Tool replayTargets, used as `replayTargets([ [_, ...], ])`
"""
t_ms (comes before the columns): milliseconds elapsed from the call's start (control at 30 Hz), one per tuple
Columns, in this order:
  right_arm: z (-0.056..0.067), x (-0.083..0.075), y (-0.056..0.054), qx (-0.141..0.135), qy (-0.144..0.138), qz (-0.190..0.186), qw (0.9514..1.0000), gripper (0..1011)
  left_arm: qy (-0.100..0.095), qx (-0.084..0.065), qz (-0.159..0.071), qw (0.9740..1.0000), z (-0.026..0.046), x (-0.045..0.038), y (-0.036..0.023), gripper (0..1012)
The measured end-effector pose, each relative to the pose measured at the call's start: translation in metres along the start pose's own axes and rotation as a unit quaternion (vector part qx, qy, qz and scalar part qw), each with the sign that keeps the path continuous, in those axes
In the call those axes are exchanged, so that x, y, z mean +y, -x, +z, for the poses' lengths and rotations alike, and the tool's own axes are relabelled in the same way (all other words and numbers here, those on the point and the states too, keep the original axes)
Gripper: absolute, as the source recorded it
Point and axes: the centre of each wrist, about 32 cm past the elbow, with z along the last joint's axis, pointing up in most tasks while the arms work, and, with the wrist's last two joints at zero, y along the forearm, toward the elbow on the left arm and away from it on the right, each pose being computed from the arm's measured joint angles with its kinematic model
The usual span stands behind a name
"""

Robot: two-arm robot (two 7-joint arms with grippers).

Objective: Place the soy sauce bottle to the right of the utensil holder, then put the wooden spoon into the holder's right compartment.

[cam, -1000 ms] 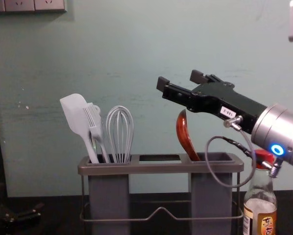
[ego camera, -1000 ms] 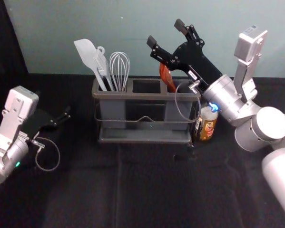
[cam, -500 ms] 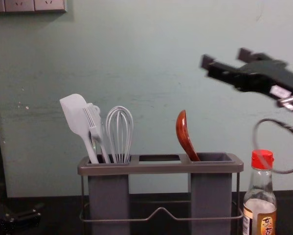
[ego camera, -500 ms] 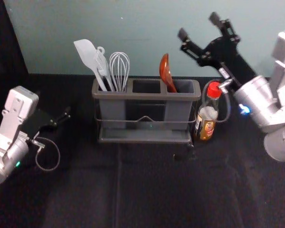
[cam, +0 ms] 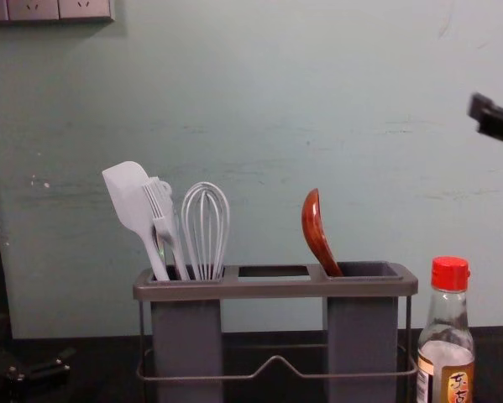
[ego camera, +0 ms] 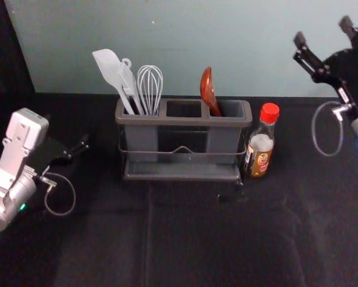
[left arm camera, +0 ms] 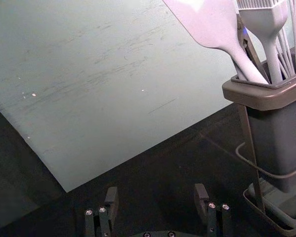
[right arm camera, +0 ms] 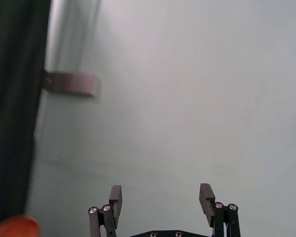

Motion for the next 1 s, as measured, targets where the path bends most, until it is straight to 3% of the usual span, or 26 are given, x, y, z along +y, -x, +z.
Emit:
replayTargets([
  [233, -0.003, -0.012, -0.004, -0.051, 0.072, -0.045, 0.9951, 1002, 0.000, 0.000, 0.000, 1.0000, 0.0000, 0.0000, 0.0000, 1005],
  [367, -0.004, -0.015, -0.005, -0.057, 0.102, -0.055, 0.9915, 1003, 0.000, 0.000, 0.000, 1.0000, 0.0000, 0.0000, 0.0000, 1005],
  [800, -0.024, -0.026, -0.001, -0.070, 0.160, -0.059, 0.9829, 1003, 0.000, 0.000, 0.000, 1.0000, 0.0000, 0.0000, 0.0000, 1005],
  [1000, -0.039, -0.032, 0.006, -0.094, 0.195, -0.051, 0.9749, 1003, 0.000, 0.000, 0.000, 1.0000, 0.0000, 0.0000, 0.0000, 1005],
])
